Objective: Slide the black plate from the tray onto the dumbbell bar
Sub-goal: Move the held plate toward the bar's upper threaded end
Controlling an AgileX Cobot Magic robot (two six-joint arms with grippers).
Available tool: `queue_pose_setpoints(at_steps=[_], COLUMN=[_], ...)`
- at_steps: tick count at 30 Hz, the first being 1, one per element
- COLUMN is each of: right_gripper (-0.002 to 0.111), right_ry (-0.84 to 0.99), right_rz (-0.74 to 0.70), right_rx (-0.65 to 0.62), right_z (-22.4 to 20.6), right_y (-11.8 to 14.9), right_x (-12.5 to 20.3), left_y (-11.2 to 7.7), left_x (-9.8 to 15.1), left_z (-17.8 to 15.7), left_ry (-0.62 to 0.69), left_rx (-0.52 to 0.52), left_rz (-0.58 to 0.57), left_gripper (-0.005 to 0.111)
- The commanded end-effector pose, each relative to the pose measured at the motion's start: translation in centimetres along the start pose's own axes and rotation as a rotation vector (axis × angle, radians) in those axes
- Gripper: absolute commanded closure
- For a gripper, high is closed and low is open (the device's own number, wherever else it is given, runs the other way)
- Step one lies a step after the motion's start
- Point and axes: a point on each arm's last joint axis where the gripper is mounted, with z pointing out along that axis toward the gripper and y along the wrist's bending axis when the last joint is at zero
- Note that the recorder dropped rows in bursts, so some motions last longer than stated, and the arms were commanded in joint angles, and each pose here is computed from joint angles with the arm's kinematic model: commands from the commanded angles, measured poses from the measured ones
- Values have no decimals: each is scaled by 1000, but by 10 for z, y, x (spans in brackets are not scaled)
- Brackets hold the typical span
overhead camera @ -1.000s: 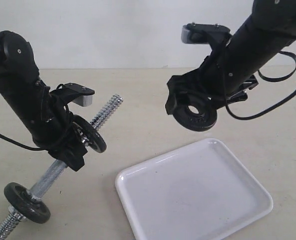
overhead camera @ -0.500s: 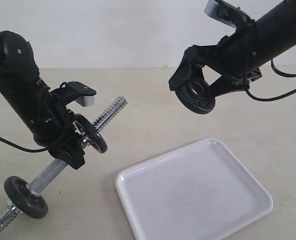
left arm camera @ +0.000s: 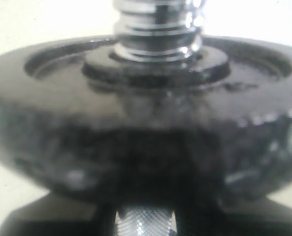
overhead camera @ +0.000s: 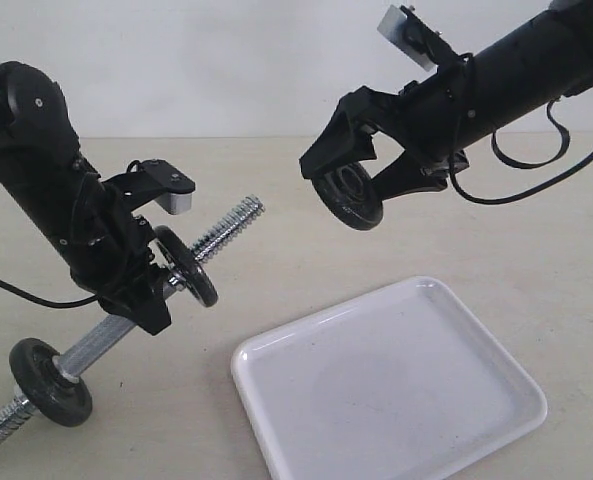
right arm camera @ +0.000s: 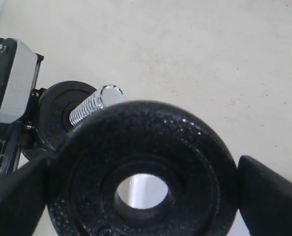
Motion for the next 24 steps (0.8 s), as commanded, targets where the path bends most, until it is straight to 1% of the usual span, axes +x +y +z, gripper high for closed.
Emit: queue_pose_setpoints(at_steps=[1, 7, 11, 14, 24], right_gripper=[108, 108, 108, 108, 108], right_ry=[-19, -9, 12, 4, 26], right_rz=[-12, -27, -16, 10, 53], right_rx=[-90, -193, -261, -298, -315], right_z=[-4, -2, 2, 8, 28], right_y=[8, 15, 15, 12, -7], right_x=[-12, -23, -27, -29, -26], left_y=[-5, -6, -6, -6, -5], left_x=[-13, -16, -20, -21, -22], left_z=[-25, -25, -26, -26, -26], left_ry=[-122, -159, -207, -213, -221], left_rx=[-37, -35, -32, -39, -51], left_rz=[39, 93, 95, 95, 113], left_gripper=[102, 102, 102, 102, 102])
